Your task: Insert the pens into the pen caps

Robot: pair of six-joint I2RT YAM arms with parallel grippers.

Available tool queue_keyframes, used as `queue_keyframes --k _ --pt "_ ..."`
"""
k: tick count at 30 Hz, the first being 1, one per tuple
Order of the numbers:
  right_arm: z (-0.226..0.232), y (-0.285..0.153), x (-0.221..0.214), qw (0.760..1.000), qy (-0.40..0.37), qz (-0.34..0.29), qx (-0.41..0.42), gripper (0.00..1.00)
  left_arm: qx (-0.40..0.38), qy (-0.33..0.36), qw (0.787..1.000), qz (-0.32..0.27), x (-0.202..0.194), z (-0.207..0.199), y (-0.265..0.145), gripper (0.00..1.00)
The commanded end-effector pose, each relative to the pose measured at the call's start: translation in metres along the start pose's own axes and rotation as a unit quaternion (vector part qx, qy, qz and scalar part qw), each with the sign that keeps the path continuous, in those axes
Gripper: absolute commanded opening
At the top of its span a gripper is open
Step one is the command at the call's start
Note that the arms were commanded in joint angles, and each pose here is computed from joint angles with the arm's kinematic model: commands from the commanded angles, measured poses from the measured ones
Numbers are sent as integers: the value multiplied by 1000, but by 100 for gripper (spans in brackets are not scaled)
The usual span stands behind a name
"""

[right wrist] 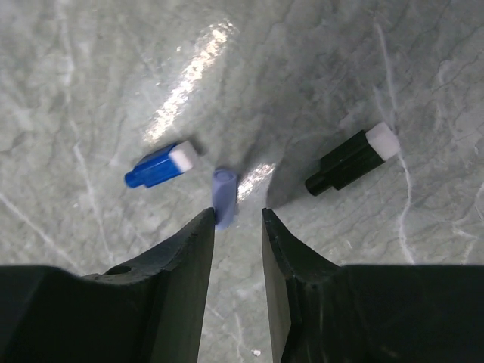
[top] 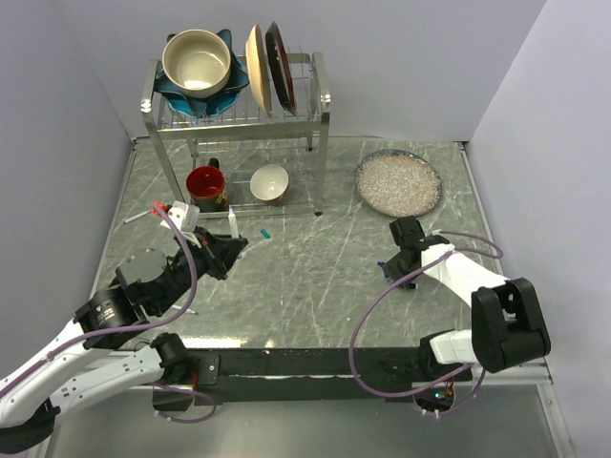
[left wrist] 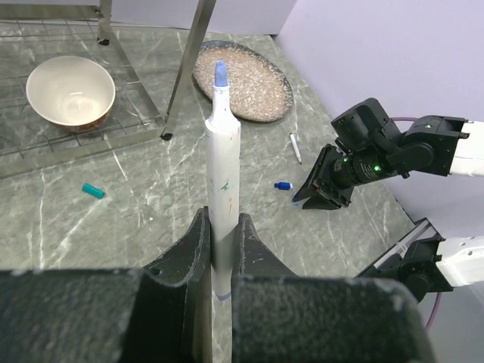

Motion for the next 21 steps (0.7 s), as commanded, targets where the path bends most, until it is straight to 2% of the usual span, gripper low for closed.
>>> queue_keyframes --k 1,21 --pt "6 5 8 999 19 -28 -15 38 11 6 1000 -8 1 3 -1 1" --pt "6 26 14 997 -14 -38 -67 31 10 7 1000 -8 0 3 0 1"
Point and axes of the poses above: each gripper's point midway between its finger pads, its own y axis out along the fingers, its own z axis along the line the jaws close on, x = y × z, the point moved 10 cm from there along -y, back along the fingers, and after that the axes turned 1 degree about y, right-handed, at the moved point
